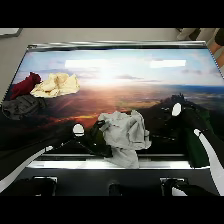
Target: Fold the shirts.
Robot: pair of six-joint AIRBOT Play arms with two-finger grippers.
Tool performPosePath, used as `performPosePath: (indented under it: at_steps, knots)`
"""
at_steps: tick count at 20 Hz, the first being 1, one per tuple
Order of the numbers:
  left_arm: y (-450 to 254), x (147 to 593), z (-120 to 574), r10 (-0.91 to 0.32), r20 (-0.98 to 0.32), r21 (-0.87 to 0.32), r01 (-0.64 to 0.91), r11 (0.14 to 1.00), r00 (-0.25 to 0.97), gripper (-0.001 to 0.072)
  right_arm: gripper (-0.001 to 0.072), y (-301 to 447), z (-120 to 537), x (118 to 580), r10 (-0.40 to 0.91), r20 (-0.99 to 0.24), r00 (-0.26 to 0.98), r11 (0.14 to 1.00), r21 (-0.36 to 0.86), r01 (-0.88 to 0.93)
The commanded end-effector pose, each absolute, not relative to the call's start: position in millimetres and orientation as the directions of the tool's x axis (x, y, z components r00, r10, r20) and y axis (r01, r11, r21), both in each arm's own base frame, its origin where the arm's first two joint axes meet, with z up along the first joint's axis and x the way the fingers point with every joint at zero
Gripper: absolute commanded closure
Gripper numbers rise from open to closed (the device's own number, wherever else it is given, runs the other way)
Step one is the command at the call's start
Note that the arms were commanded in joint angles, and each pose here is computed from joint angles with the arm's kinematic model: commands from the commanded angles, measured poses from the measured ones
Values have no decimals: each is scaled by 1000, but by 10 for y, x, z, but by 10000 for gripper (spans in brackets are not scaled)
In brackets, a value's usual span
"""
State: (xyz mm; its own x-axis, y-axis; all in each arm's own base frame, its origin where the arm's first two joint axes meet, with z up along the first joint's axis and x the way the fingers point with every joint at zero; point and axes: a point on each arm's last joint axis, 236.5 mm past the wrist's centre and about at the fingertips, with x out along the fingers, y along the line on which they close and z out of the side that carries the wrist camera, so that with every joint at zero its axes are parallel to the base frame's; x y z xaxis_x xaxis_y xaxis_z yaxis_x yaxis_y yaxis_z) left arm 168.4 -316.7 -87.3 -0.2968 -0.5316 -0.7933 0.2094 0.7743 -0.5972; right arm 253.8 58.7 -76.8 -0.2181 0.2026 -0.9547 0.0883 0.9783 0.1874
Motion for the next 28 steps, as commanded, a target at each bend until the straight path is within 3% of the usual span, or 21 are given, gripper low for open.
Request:
performPosePath:
  at_steps: [1, 2, 5, 6, 7, 8, 9, 10, 11, 14, 15, 17, 18, 19, 21, 22, 23, 25, 28]
  knots:
    - [-3323, 1658, -978, -560, -778, -616, 165, 771, -286, 138, 46, 676, -830, 2628, 240, -954, -178, 969, 224, 108]
    - [-3349, 1644, -971, -570, -767, -625, 146, 767, -293, 221, 46, 681, -855, 2637, 242, -954, -179, 968, 224, 112]
    - [-3386, 1649, -992, -578, -762, -630, 126, 767, -290, 300, 48, 805, -955, 2677, 293, -937, -187, 952, 268, 151]
    - [-3383, 1645, -1001, -577, -763, -628, 125, 768, -292, 456, 76, 894, -985, 2691, 331, -924, -192, 938, 299, 175]
    - [-3382, 1646, -1001, -577, -763, -629, 126, 767, -292, 595, 159, 949, -1026, 2692, 353, -914, -201, 928, 316, 196]
    - [-3378, 1650, -998, -577, -763, -629, 126, 767, -292, 669, 270, 970, -1080, 2682, 362, -907, -215, 924, 318, 214]
    - [-3376, 1655, -993, -578, -763, -630, 130, 766, -291, 670, 344, 974, -1124, 2662, 363, -903, -231, 921, 310, 238]
    - [-3371, 1668, -979, -579, -763, -630, 132, 765, -287, 672, 608, 974, -1152, 2631, 363, -898, -249, 919, 302, 252]
    - [-3348, 1697, -950, -577, -769, -627, 148, 765, -275, 672, 668, 973, -1152, 2625, 363, -897, -253, 919, 301, 253]
    - [-2946, 2025, -747, -457, -879, -477, 300, 826, -137, 675, 670, 940, -885, 2808, 351, -921, -172, 930, 320, 181]
    - [-2634, 2262, -540, -361, -932, -347, 356, 868, -29, 676, 670, 924, -647, 2994, 344, -935, -83, 932, 330, 147]
    - [-1928, 2833, 279, -182, -947, -75, 369, 926, 264, 676, 669, 818, 191, 3512, 302, -927, 221, 945, 321, 57]
    - [-1554, 3104, 922, -117, -891, 23, 302, 953, 439, 675, 668, 687, 811, 3775, 250, -870, 425, 958, 286, 21]
    - [-1260, 3274, 1617, -96, -797, 42, 214, 976, 596, 676, 668, 507, 1557, 3949, 178, -757, 629, 973, 232, 3]
    - [-823, 3280, 3155, -126, -505, -73, 103, 992, 854, 676, 669, 259, 3111, 3873, 84, -408, 909, 985, 172, -14]
    - [-687, 3106, 3927, -149, -314, -144, 108, 984, 938, 676, 669, 244, 3905, 3605, 84, -190, 978, 983, 176, -51]
    - [-689, 2870, 4596, -201, -124, -189, 176, 966, 972, 676, 670, 299, 4584, 3234, 113, 13, 993, 973, 201, -113]
    - [-924, 2300, 5667, -362, 222, -176, 403, 898, 905, 676, 670, 396, 5391, 2542, 163, 271, 949, 945, 232, -229]
    - [-1051, 2044, 6060, -427, 357, -145, 501, 853, 831, 676, 670, 399, 5657, 2116, 170, 350, 921, 942, 217, -256]
